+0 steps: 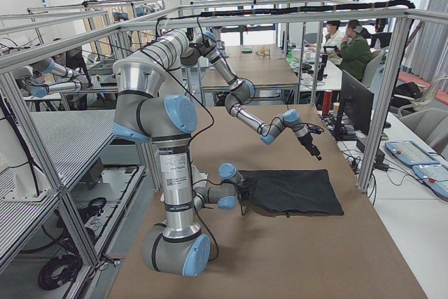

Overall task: Fold clothes
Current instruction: 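Grasp the other near corner with the left gripper while the right gripper holds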

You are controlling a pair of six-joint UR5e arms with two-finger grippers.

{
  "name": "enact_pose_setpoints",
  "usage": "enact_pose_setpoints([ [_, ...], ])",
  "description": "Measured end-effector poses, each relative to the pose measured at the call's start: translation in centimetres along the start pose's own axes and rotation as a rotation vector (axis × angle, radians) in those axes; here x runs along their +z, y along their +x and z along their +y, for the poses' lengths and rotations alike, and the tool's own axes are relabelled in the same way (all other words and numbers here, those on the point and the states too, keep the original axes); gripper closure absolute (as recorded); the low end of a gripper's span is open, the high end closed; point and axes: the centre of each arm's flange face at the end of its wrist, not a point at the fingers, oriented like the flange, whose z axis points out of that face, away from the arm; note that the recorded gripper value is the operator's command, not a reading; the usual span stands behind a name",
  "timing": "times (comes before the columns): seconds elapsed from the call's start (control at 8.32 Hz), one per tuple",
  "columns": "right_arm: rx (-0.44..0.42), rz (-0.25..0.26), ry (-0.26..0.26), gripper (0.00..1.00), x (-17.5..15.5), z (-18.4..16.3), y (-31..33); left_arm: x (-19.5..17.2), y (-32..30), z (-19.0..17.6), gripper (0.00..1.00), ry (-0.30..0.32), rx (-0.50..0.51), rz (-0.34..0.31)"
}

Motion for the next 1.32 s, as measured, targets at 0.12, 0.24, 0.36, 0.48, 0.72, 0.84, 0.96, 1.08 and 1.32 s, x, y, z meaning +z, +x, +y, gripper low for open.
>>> enact_pose_setpoints([
  [0.12,0.0,-0.009,-0.002,1.0,-0.5,0.0,-0.4,-0.2,0.1,0.2,0.06,-0.007,-0.027,0.009],
  [0.24,-0.001,-0.013,-0.003,1.0,-0.7,0.0,-0.5,-0.9,0.5,0.7,0.06,-0.038,-0.069,0.039],
  [0.36,-0.001,-0.014,-0.003,1.0,-0.8,0.0,-0.5,-1.7,0.2,1.7,0.06,-0.086,-0.123,0.068],
  [0.48,-0.002,-0.013,-0.002,1.0,-0.8,0.0,-0.5,-3.2,-0.4,3.6,0.06,-0.129,-0.163,0.101],
  [0.72,-0.001,-0.013,0.007,1.0,-0.9,-0.5,-0.5,-6.7,-3.3,9.0,0.06,-0.195,-0.213,0.152],
  [0.84,0.0,-0.012,0.015,1.0,-1.0,-0.9,-0.4,-8.3,-5.0,11.5,0.06,-0.213,-0.226,0.166],
  [0.96,0.001,-0.012,0.021,1.0,-1.0,-1.2,-0.3,-9.8,-7.1,14.4,0.06,-0.229,-0.227,0.171],
  [1.08,0.001,-0.014,0.026,1.0,-1.1,-1.3,-0.4,-11.3,-9.7,17.7,0.06,-0.239,-0.219,0.169],
  [1.32,0.002,-0.022,0.036,1.0,-1.4,-1.5,-0.7,-14.1,-14.2,24.2,0.06,-0.251,-0.204,0.187],
])
